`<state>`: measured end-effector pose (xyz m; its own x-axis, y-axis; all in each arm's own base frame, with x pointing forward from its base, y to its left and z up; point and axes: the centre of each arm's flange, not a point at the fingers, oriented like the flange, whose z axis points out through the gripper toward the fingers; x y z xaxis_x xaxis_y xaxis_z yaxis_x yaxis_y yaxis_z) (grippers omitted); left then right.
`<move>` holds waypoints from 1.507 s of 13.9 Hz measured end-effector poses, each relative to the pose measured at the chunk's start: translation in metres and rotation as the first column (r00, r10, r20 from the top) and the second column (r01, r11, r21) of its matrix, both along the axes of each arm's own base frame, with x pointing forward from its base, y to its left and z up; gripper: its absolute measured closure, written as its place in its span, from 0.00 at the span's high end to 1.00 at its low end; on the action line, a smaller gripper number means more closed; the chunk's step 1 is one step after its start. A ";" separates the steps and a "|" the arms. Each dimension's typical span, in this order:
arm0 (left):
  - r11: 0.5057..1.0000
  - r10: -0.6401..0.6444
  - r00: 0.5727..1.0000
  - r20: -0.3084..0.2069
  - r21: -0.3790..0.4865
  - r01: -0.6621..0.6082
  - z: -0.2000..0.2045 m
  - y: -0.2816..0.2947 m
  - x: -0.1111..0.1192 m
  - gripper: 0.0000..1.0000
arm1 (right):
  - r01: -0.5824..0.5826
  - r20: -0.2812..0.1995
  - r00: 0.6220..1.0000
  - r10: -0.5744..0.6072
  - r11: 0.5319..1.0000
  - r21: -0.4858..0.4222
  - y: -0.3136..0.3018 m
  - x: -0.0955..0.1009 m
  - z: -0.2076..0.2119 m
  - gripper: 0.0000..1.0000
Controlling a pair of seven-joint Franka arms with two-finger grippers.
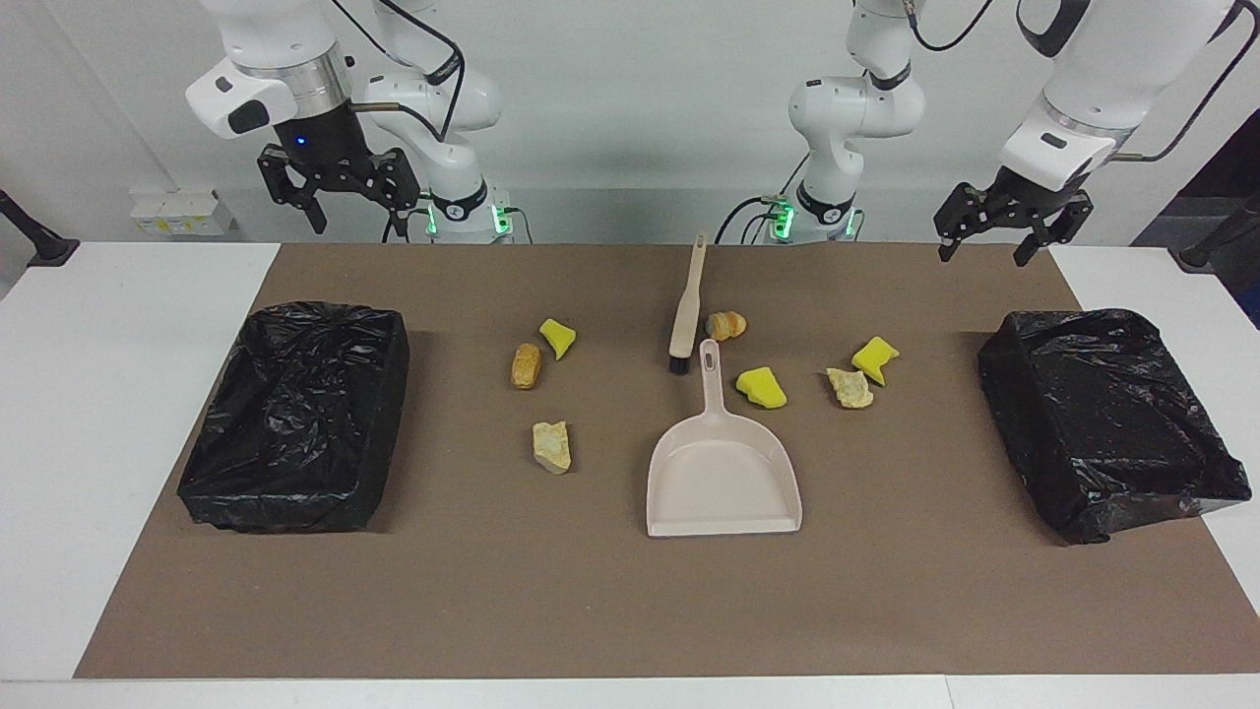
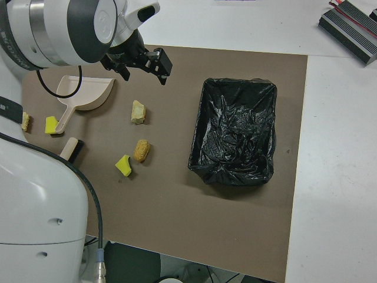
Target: Sweep and dump trash in bin
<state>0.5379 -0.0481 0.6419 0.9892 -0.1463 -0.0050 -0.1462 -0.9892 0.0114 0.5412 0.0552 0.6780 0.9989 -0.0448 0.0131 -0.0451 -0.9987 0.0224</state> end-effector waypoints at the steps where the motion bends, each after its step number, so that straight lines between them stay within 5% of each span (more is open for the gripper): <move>1: 1.000 -0.005 1.000 0.000 0.000 0.005 0.000 0.002 0.000 1.00 | 0.000 0.000 1.000 0.000 1.000 0.000 0.000 0.000 0.000 1.00; 9: 0.999 -0.034 0.999 -0.007 -0.001 0.034 -0.003 -0.007 -0.001 1.00 | 0.005 -0.004 1.000 -0.005 1.000 -0.001 -0.002 0.000 -0.002 1.00; 13: 0.994 -0.113 0.992 -0.049 -0.005 0.112 -0.039 -0.048 -0.012 1.00 | 0.004 0.000 1.000 -0.004 1.000 0.000 -0.002 0.000 -0.001 1.00; 17: 0.980 -0.197 0.971 -0.138 -0.054 0.191 -0.101 -0.097 -0.044 1.00 | 0.004 0.010 1.000 -0.004 1.000 0.001 -0.002 0.001 0.000 1.00; 21: 0.955 -0.293 0.941 -0.172 -0.091 0.280 -0.159 -0.151 -0.098 1.00 | 0.004 0.008 1.000 -0.004 1.000 0.000 -0.002 0.001 -0.002 1.00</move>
